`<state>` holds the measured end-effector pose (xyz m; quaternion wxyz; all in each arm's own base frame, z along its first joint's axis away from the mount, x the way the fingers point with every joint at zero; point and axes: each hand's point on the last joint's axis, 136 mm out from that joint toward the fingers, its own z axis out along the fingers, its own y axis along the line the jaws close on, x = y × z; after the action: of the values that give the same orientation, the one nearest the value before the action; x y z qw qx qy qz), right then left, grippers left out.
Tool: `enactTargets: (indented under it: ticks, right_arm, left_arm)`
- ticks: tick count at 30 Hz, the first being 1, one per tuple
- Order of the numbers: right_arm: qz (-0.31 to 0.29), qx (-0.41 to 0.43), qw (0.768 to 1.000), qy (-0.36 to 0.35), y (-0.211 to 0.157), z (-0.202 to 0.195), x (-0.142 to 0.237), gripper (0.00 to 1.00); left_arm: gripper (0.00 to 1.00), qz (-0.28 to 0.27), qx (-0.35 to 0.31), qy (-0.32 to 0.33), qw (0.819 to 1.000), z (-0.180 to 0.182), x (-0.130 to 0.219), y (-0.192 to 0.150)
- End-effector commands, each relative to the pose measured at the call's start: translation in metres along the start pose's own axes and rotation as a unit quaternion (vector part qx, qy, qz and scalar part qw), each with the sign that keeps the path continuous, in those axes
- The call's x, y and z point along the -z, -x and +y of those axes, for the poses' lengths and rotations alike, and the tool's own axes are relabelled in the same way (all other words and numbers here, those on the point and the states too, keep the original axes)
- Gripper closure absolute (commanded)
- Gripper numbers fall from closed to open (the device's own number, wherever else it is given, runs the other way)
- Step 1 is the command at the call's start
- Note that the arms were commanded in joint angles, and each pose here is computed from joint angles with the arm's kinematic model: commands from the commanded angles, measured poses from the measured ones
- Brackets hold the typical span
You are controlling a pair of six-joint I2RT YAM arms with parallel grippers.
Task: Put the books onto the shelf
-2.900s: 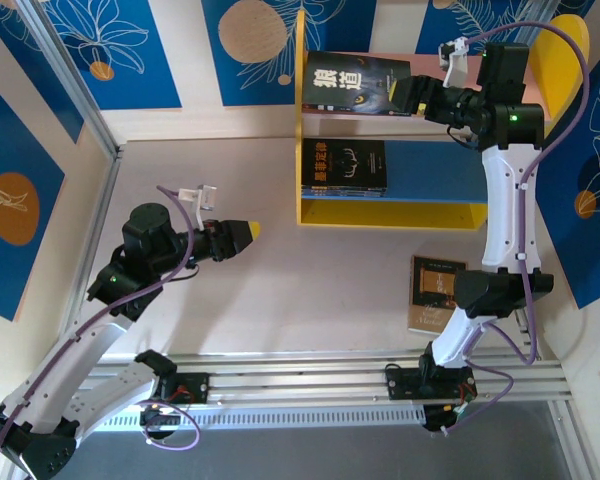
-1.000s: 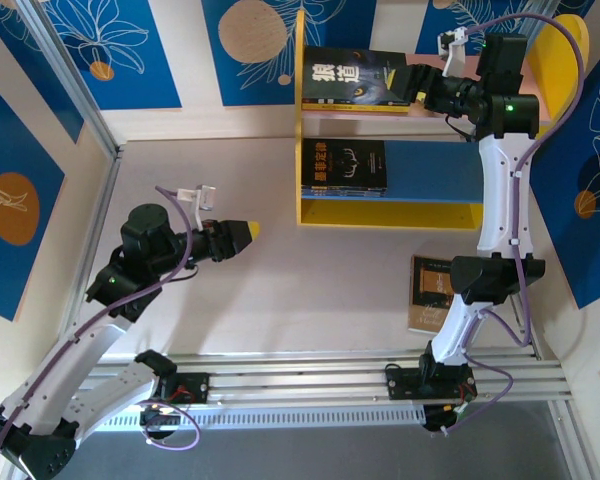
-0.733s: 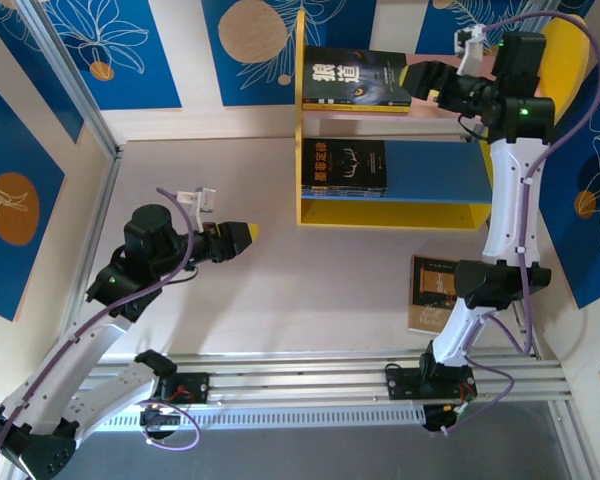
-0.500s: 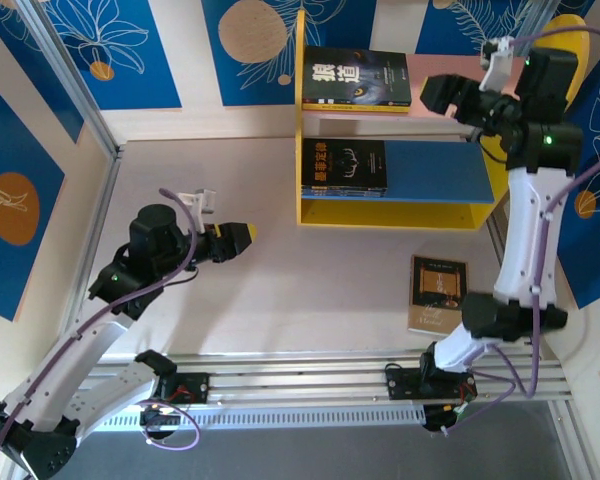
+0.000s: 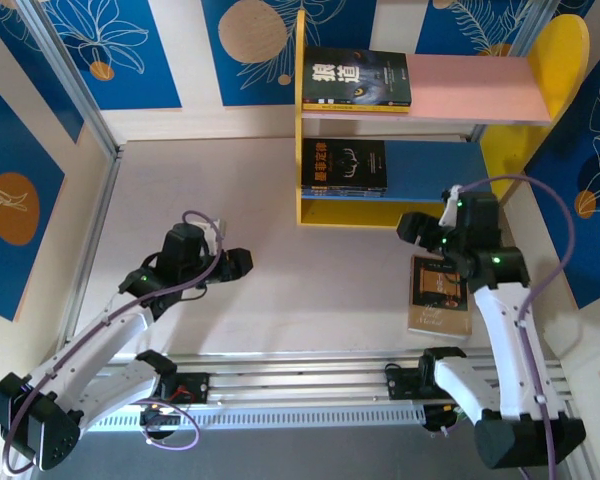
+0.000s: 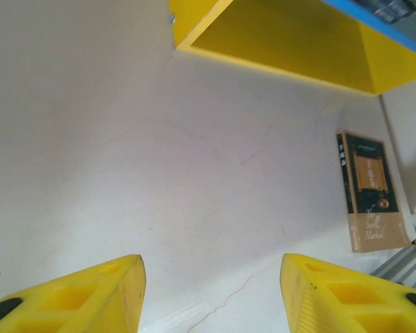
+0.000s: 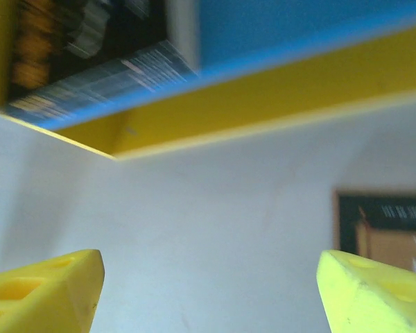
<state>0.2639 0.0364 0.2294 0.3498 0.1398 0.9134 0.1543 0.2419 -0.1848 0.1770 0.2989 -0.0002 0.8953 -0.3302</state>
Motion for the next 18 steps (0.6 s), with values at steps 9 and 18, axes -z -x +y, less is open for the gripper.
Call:
enactTargets:
  ticks: [9, 18]
  right_arm:
    - [0.112, -0.089, 0.976, -0.166, -0.078, -0.09, -0.08, 0.17]
    - [0.187, -0.119, 0.965, -0.139, -0.092, -0.086, -0.109, 0.16]
  left_arm:
    - [0.45, -0.026, 0.007, -0.037, 0.999, -0.007, 0.005, 0.001]
    - [0.45, -0.028, 0.0, -0.046, 0.999, -0.013, 0.011, 0.002]
